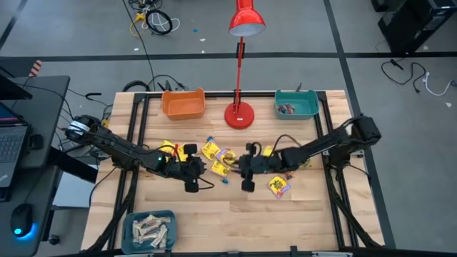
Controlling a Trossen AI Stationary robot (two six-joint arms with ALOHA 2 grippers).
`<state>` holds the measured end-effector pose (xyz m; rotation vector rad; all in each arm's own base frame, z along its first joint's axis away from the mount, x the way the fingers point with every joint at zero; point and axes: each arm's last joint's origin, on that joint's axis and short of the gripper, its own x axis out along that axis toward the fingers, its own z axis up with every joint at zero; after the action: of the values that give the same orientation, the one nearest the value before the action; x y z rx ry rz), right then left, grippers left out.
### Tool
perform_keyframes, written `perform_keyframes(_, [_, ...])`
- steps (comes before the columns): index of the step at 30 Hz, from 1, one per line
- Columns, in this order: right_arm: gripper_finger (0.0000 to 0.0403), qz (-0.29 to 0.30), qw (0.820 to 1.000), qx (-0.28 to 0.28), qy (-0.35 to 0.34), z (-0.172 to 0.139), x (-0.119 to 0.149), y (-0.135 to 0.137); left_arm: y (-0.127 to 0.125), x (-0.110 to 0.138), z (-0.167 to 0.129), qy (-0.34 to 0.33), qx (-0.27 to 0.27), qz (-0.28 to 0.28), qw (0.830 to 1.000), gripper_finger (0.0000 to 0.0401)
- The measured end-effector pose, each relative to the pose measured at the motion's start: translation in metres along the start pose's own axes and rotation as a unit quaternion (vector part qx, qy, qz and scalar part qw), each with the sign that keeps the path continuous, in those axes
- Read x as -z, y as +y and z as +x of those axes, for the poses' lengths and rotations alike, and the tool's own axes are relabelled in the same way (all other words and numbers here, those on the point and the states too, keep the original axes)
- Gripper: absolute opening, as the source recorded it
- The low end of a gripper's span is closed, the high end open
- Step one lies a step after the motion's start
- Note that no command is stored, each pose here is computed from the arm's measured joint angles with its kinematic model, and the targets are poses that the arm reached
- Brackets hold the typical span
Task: Sort candy
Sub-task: Put the small blue candy into the green bin
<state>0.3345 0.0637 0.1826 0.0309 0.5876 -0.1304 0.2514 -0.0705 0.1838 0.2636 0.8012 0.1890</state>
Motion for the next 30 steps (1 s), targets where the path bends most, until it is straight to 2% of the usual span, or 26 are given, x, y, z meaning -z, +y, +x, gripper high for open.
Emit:
perform_keyframes(8, [0.0136,0.009,1.000,-0.023,-0.006,0.023,0.020,0.023,0.000,0.000,0.000,-0.001,0.001,-0.008,1.000,0.0088])
perform_keyframes(16, [0.0155,0.009,0.999,-0.029,0.014,0.039,0.041,0.035,-0.004,-0.003,-0.001,-0.011,0.043,-0.014,0.999,0.0088])
perform_keyframes(30, [0.0160,0.011,1.000,-0.011,0.021,0.056,0.060,0.038,-0.004,-0.005,-0.001,-0.020,0.045,-0.019,0.999,0.0088])
